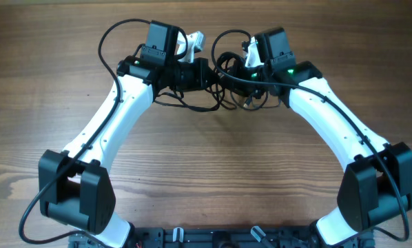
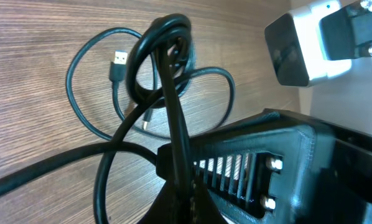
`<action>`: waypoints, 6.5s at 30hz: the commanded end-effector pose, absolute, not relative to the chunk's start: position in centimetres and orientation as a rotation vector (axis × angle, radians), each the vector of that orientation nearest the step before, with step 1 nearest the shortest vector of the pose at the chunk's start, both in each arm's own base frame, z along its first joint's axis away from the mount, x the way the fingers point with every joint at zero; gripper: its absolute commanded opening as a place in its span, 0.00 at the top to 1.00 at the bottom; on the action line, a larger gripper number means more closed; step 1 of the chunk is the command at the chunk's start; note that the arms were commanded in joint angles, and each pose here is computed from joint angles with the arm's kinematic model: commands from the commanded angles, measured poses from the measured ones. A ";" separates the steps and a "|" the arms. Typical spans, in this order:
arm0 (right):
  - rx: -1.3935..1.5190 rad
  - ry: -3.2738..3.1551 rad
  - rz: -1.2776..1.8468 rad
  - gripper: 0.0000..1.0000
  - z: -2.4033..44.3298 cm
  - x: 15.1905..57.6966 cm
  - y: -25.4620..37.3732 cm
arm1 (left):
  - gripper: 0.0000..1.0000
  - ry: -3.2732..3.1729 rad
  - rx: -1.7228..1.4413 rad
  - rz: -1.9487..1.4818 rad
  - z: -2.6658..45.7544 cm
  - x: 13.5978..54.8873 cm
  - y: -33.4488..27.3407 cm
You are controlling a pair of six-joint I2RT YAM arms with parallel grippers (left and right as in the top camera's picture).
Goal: Untangle cables
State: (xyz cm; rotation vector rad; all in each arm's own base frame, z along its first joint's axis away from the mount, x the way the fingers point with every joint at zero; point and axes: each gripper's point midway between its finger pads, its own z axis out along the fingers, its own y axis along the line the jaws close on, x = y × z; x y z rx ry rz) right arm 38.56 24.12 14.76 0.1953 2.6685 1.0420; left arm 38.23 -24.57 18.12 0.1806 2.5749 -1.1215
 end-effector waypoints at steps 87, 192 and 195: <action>0.150 2.515 0.625 0.23 24.1 33.9 7.9 | 0.60 2.642 0.327 -0.640 5.0 42.2 -28.1; -0.371 2.522 1.380 0.96 16.2 36.0 19.5 | 0.66 2.356 0.630 -1.048 17.7 39.6 -28.0; -0.371 2.523 1.381 0.96 16.2 36.0 19.5 | 0.71 2.390 0.637 -0.951 16.7 39.4 -28.3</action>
